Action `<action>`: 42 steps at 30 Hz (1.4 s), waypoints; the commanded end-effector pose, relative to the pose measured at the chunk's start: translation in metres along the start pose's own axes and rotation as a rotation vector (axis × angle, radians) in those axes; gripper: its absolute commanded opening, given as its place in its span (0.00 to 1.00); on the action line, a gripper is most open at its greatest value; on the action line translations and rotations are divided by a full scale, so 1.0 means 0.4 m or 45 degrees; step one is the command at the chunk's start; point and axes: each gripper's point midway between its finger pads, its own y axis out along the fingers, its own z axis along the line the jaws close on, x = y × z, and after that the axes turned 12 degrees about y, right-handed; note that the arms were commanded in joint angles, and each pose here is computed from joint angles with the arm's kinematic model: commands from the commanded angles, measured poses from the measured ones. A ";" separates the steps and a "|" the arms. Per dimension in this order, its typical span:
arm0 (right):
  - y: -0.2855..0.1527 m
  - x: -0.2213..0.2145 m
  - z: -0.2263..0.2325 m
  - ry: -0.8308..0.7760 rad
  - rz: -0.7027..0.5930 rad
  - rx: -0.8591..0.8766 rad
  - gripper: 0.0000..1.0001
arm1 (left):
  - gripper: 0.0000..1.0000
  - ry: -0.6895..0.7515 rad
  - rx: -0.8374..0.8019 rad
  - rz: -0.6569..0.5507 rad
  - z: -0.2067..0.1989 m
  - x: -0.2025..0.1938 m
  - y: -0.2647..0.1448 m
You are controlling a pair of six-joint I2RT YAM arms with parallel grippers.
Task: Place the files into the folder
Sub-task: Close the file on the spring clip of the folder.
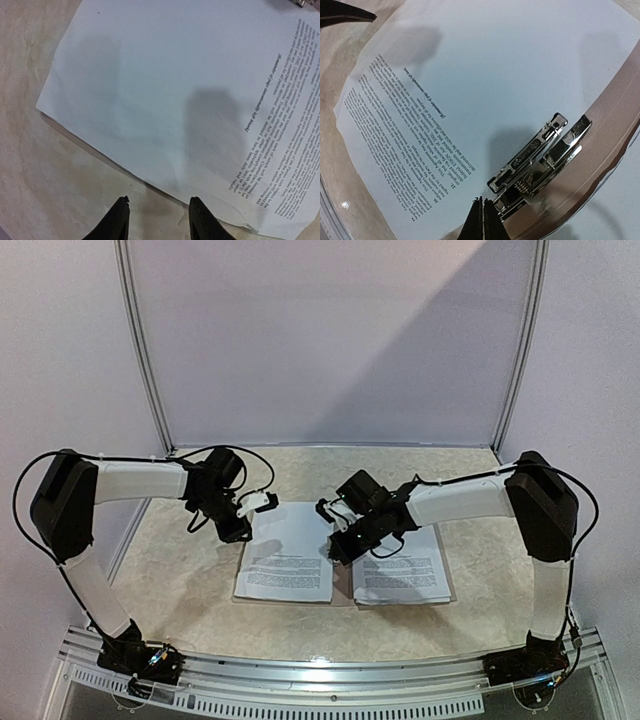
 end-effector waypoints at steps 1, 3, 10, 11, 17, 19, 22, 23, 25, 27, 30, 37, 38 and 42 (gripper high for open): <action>0.008 0.037 0.001 -0.006 -0.026 0.036 0.03 | 0.43 -0.001 -0.058 0.022 -0.028 -0.014 0.017; 0.005 0.049 -0.006 0.003 -0.036 0.043 0.02 | 0.43 -0.001 -0.061 0.016 -0.028 -0.011 0.014; -0.013 0.095 0.019 -0.017 -0.019 0.163 0.05 | 0.43 0.029 -0.071 -0.004 -0.022 0.009 0.000; -0.018 0.096 0.029 -0.034 -0.013 0.191 0.06 | 0.43 0.036 -0.081 -0.009 -0.023 0.013 -0.001; -0.099 0.122 0.140 -0.175 -0.010 0.462 0.14 | 0.43 0.089 -0.121 -0.099 -0.014 0.070 -0.026; -0.132 0.128 0.150 -0.211 -0.031 0.484 0.21 | 0.43 0.114 -0.128 -0.144 -0.011 0.097 -0.033; -0.178 0.129 0.133 -0.265 -0.080 0.447 0.36 | 0.43 0.159 -0.123 -0.187 -0.011 0.132 -0.025; -0.195 0.134 0.119 -0.276 -0.112 0.429 0.43 | 0.43 0.176 -0.115 -0.197 -0.011 0.144 -0.019; -0.208 0.139 0.070 -0.247 -0.159 0.391 0.47 | 0.44 0.211 -0.084 -0.220 -0.002 0.177 -0.007; -0.214 0.153 0.019 -0.174 -0.196 0.360 0.46 | 0.44 0.248 -0.050 -0.248 0.010 0.219 0.011; -0.199 0.152 -0.032 -0.104 -0.201 0.348 0.39 | 0.44 0.272 -0.004 -0.281 0.027 0.271 0.047; -0.162 0.089 -0.041 -0.158 -0.179 0.414 0.41 | 0.44 0.274 -0.073 -0.303 0.003 0.313 0.133; -0.158 0.090 -0.041 -0.159 -0.181 0.418 0.40 | 0.44 0.273 -0.085 -0.290 -0.004 0.309 0.148; -0.145 0.098 -0.047 -0.134 -0.194 0.467 0.31 | 0.43 0.276 -0.104 -0.243 -0.026 0.294 0.195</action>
